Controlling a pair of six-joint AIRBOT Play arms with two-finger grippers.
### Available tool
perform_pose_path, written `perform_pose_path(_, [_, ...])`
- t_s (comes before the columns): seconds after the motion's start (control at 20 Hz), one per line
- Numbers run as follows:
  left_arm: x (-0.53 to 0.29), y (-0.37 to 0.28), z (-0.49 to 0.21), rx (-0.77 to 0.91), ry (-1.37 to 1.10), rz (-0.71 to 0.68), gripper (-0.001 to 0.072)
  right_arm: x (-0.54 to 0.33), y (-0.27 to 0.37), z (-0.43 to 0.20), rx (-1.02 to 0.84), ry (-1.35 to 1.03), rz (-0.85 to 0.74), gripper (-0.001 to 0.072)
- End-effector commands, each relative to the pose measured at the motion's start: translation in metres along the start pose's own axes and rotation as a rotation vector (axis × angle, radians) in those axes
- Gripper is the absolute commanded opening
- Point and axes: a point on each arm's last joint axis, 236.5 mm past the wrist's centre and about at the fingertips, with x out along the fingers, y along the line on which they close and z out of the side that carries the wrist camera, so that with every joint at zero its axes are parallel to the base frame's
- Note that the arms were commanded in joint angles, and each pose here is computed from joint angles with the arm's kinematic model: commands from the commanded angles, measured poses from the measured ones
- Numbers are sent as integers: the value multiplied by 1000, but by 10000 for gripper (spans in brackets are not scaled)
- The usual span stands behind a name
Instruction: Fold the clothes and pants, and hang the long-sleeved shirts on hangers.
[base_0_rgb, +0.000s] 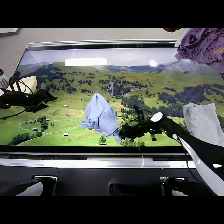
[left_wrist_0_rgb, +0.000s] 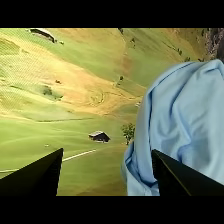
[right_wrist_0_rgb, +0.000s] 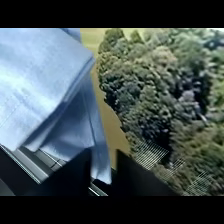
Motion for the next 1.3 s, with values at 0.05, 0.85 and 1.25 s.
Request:
perform_pose_path(0.05, [1, 1, -14, 10, 58, 2, 631, 8, 2, -1, 8, 1, 6, 38])
perform_pose_path(0.85, [107, -53, -155, -31, 321, -367, 632, -23, 5, -18, -21, 21, -88, 352])
perform_pose_path(1.25, [138, -48, -160, -53, 310, -312, 50, -22, 13, -16, 2, 14, -53, 496])
